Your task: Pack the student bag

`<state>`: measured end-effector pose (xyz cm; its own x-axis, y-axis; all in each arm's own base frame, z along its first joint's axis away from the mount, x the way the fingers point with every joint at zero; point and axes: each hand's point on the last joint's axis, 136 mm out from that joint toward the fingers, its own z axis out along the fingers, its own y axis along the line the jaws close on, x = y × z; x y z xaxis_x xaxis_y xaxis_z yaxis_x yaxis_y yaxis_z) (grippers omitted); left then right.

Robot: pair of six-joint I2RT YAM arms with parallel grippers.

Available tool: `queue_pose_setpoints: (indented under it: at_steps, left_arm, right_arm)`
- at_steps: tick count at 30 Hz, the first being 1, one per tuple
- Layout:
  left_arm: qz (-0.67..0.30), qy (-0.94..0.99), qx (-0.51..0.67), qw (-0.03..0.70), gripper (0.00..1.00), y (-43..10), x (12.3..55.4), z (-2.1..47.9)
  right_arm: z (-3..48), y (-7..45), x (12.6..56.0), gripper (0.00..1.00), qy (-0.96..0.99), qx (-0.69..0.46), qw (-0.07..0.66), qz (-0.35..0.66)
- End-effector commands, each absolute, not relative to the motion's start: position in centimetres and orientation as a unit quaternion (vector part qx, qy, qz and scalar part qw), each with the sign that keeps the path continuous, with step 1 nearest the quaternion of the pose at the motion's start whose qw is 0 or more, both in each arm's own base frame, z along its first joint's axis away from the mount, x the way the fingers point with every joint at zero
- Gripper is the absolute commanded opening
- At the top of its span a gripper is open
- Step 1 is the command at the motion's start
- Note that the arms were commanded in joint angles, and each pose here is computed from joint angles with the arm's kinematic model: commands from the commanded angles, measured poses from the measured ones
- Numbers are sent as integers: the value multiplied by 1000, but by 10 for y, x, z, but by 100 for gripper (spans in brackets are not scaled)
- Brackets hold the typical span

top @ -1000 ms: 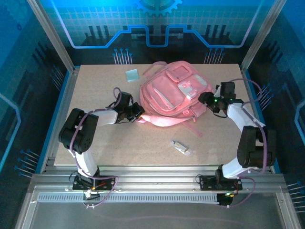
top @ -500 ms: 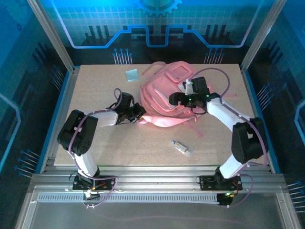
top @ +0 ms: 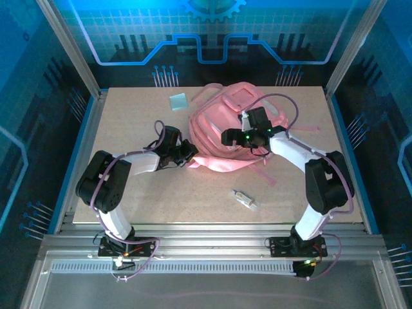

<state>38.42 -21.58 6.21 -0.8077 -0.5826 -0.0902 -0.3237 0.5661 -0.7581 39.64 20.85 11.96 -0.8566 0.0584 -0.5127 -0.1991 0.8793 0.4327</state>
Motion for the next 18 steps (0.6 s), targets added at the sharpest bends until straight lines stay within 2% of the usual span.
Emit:
queue_pose_setpoints:
  at_steps: [1,7,18]
  left_arm:
    - [-420,862,-232,164,0,-233,379,81]
    - [-415,865,-231,159,0,-233,378,76]
    - [-413,867,-228,159,0,-238,375,75]
  right_arm:
    - [137,189,387,93,933,-21,298,200]
    - [133,173,387,94,938,-18,296,180]
    - [103,195,400,94,937,-9,253,241]
